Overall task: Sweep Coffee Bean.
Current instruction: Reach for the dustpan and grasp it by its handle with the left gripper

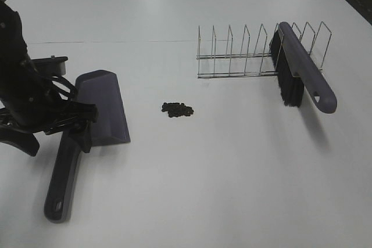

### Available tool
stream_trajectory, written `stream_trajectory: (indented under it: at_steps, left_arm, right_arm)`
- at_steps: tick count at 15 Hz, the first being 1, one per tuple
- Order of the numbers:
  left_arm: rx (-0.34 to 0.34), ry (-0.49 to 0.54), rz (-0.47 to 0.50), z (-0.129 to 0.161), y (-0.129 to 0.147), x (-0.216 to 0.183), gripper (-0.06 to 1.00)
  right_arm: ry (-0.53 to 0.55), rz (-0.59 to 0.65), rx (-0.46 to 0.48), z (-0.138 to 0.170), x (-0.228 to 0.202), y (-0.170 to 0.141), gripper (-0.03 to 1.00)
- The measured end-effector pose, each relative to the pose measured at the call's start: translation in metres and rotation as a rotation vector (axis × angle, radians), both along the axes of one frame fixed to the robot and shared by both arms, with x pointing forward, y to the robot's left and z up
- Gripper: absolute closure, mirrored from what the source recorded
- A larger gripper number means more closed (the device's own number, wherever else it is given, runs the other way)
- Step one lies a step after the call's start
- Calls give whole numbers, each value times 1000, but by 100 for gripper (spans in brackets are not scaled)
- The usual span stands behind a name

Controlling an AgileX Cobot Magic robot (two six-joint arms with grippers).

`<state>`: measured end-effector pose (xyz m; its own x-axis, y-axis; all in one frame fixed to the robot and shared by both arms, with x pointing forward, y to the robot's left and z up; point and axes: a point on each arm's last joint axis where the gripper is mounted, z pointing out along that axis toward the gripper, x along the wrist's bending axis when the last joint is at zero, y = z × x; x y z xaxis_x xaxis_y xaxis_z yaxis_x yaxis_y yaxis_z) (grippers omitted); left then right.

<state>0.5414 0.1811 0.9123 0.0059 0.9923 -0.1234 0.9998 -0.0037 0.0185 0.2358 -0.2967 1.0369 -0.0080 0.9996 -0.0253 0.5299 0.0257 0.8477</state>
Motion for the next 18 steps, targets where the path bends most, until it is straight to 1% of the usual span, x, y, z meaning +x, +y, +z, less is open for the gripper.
stream_trajectory:
  at_steps: [7, 9, 11, 12, 18]
  left_arm:
    - [33, 58, 3, -33, 0, 3, 13]
    - [33, 53, 6, -36, 0, 4, 13]
    - [31, 42, 8, -37, -1, 5, 16]
    - [26, 16, 9, -37, -1, 8, 17]
    - [26, 5, 8, -37, -1, 9, 18]
  right_arm:
    - [0, -6, 4, 0, 0, 0, 21]
    - [0, -6, 5, 0, 0, 0, 21]
    - [0, -6, 5, 0, 0, 0, 21]
    - [0, -6, 5, 0, 0, 0, 21]
    - [0, -7, 4, 0, 0, 0, 21]
